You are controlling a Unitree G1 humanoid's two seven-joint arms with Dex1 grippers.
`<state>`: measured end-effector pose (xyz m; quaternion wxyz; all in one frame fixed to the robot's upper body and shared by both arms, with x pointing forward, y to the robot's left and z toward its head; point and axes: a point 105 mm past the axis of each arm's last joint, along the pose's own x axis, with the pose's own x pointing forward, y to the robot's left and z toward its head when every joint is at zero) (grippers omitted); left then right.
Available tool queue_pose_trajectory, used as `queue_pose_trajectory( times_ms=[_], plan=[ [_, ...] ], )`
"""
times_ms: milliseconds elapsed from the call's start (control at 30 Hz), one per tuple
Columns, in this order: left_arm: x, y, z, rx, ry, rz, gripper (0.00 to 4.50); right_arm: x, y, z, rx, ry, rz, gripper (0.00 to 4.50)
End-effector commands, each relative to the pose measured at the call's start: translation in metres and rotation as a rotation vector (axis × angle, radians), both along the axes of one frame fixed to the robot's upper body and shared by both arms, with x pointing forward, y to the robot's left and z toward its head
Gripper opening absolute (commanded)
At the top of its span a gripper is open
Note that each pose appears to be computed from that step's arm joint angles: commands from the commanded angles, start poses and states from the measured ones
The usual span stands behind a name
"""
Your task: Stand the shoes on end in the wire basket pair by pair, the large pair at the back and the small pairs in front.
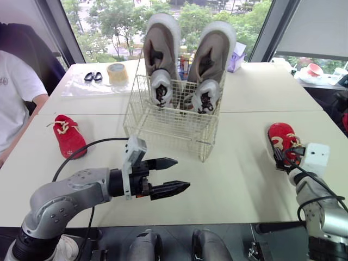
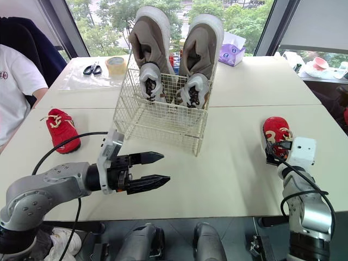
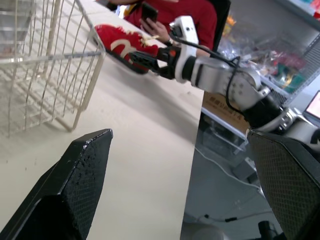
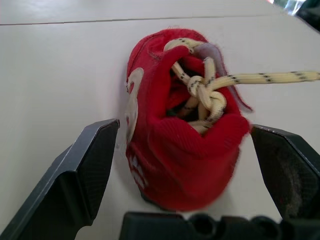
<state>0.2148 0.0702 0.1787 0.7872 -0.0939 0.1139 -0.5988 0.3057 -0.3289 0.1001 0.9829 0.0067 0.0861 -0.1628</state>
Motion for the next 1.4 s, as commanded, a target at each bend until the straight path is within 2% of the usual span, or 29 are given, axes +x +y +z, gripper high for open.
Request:
queue_pose_trajectory(
  times_ms=[33, 67, 167, 267, 300, 333, 367, 433, 567, 633, 667, 733, 767, 800, 900, 967, 1067, 1233, 1400],
  plan=[
    [-0.008, 0.001, 0.009, -0.005, -0.041, -0.015, 4.50, 0.006, -0.005, 0.004, -0.014, -0.023, -0.005, 3.93],
    [-0.010, 0.002, 0.011, -0.012, -0.031, -0.024, 4.50, 0.007, -0.004, 0.004, -0.014, -0.022, -0.001, 3.68],
    [-0.014, 0.008, 0.020, -0.063, 0.003, -0.040, 4.50, 0.008, 0.000, 0.001, -0.011, -0.019, 0.010, 2.25],
    [-0.006, 0.020, 0.035, -0.112, -0.005, 0.003, 4.50, 0.007, 0.000, 0.006, -0.002, -0.039, -0.005, 1.06],
    [0.001, 0.027, 0.044, -0.141, -0.010, 0.030, 4.50, 0.007, 0.000, 0.012, -0.006, -0.059, -0.006, 0.79],
    [0.007, 0.034, 0.051, -0.164, -0.019, 0.056, 4.50, 0.008, -0.001, 0.020, -0.022, -0.086, -0.012, 0.79],
    [0.015, 0.043, 0.061, -0.199, -0.027, 0.083, 4.50, 0.009, -0.001, 0.036, -0.064, -0.133, -0.013, 0.79],
    [0.029, 0.061, 0.083, -0.278, -0.046, 0.139, 4.50, 0.013, -0.003, 0.087, -0.188, -0.287, -0.036, 0.79],
    [0.047, 0.088, 0.124, -0.447, -0.069, 0.188, 4.50, 0.011, 0.009, 0.214, -0.379, -0.660, -0.038, 0.79],
    [0.053, 0.098, 0.141, -0.502, -0.094, 0.202, 4.50, 0.005, 0.031, 0.275, -0.452, -0.839, 0.051, 0.79],
    [0.058, 0.103, 0.152, -0.521, -0.130, 0.223, 4.50, -0.002, 0.053, 0.308, -0.567, -0.933, 0.149, 0.79],
    [0.067, 0.110, 0.167, -0.538, -0.182, 0.267, 4.50, -0.010, 0.087, 0.340, -0.732, -1.019, 0.317, 0.79],
    [0.071, 0.113, 0.173, -0.547, -0.199, 0.284, 4.50, -0.011, 0.102, 0.347, -0.783, -1.037, 0.400, 0.79],
    [0.073, 0.114, 0.177, -0.557, -0.208, 0.288, 4.50, -0.012, 0.112, 0.352, -0.805, -1.050, 0.464, 0.79],
    [0.076, 0.117, 0.202, -0.591, -0.288, 0.262, 4.50, -0.019, 0.173, 0.360, -0.891, -1.078, 0.846, 0.79],
    [0.077, 0.116, 0.217, -0.609, -0.337, 0.250, 4.50, -0.023, 0.203, 0.354, -0.950, -1.056, 1.052, 0.79],
    [0.078, 0.113, 0.227, -0.627, -0.370, 0.233, 4.50, -0.022, 0.223, 0.339, -0.982, -1.006, 1.218, 0.79],
    [0.070, 0.088, 0.227, -0.586, -0.395, 0.156, 4.50, -0.013, 0.234, 0.324, -1.034, -0.987, 1.297, 0.79],
    [0.075, 0.073, 0.225, -0.570, -0.382, 0.098, 4.50, -0.004, 0.239, 0.310, -1.116, -0.981, 1.306, 0.79]
  ],
)
